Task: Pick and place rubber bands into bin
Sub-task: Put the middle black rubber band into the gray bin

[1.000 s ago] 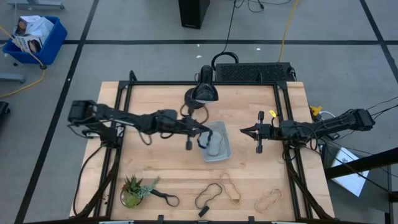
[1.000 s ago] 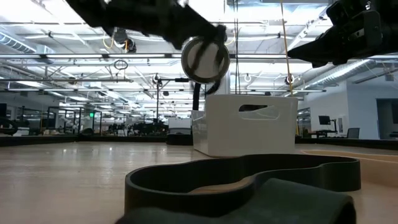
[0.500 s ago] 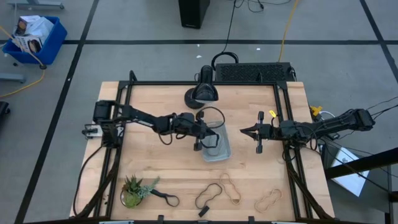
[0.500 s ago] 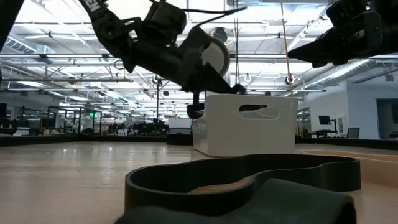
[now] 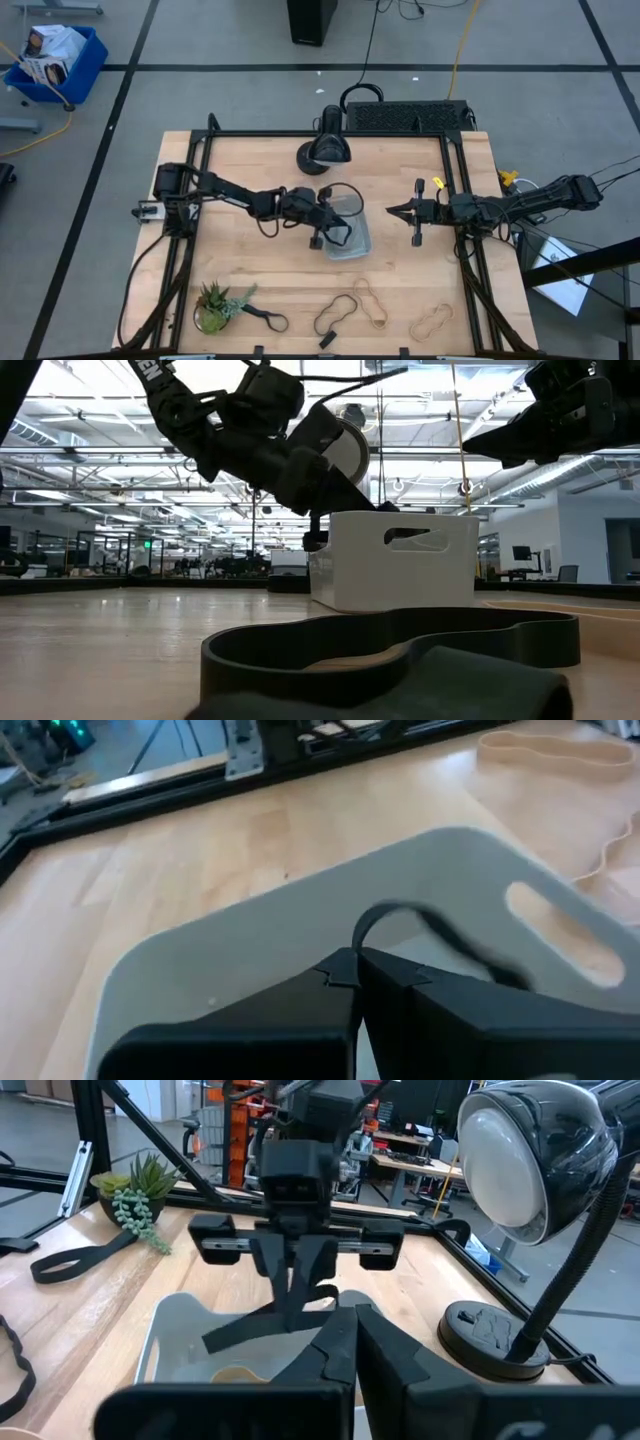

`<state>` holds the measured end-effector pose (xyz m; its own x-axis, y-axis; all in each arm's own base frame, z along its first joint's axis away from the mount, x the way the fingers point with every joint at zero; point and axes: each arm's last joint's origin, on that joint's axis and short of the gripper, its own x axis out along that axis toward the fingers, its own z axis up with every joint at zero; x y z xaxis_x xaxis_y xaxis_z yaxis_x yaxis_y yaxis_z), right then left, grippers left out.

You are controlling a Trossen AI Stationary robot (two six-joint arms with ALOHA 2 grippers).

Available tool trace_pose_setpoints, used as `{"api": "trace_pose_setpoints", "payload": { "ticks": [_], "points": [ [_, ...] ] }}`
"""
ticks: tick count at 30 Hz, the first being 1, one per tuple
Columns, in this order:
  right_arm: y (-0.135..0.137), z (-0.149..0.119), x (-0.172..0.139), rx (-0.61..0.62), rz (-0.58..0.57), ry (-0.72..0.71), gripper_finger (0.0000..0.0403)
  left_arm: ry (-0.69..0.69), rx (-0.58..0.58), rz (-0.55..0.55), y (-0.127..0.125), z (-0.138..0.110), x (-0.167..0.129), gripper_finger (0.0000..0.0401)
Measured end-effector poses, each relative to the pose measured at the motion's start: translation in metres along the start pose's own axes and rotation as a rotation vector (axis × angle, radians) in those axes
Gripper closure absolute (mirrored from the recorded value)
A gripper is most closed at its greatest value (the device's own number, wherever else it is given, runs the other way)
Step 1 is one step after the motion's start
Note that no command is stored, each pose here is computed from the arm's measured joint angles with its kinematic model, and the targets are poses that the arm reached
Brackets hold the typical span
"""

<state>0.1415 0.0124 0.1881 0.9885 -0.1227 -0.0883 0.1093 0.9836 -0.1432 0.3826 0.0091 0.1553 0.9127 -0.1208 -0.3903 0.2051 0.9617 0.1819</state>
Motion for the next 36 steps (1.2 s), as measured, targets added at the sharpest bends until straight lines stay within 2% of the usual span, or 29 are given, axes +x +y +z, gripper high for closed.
{"api": "trace_pose_setpoints", "payload": {
  "ticks": [9,11,20,31,36],
  "points": [
    [0.0,0.0,0.0,0.0,0.001,0.0,0.0403,0.021,0.053,-0.04,0.001,0.056,0.012,0.0398],
    [0.0,0.0,0.0,0.0,0.001,0.0,0.0403,0.017,0.06,-0.044,0.001,0.062,0.012,0.0398],
    [0.0,-0.001,0.0,-0.002,0.002,0.007,0.0403,0.021,0.054,-0.034,0.004,0.062,0.012,0.0398],
    [0.0,0.0,0.0,-0.005,0.003,0.003,0.0403,-0.026,0.077,-0.033,-0.001,0.087,0.011,0.0397],
    [0.0,-0.001,0.0,-0.002,0.003,0.007,0.0403,0.022,0.055,-0.027,0.001,0.076,0.011,0.0397]
  ]
}}
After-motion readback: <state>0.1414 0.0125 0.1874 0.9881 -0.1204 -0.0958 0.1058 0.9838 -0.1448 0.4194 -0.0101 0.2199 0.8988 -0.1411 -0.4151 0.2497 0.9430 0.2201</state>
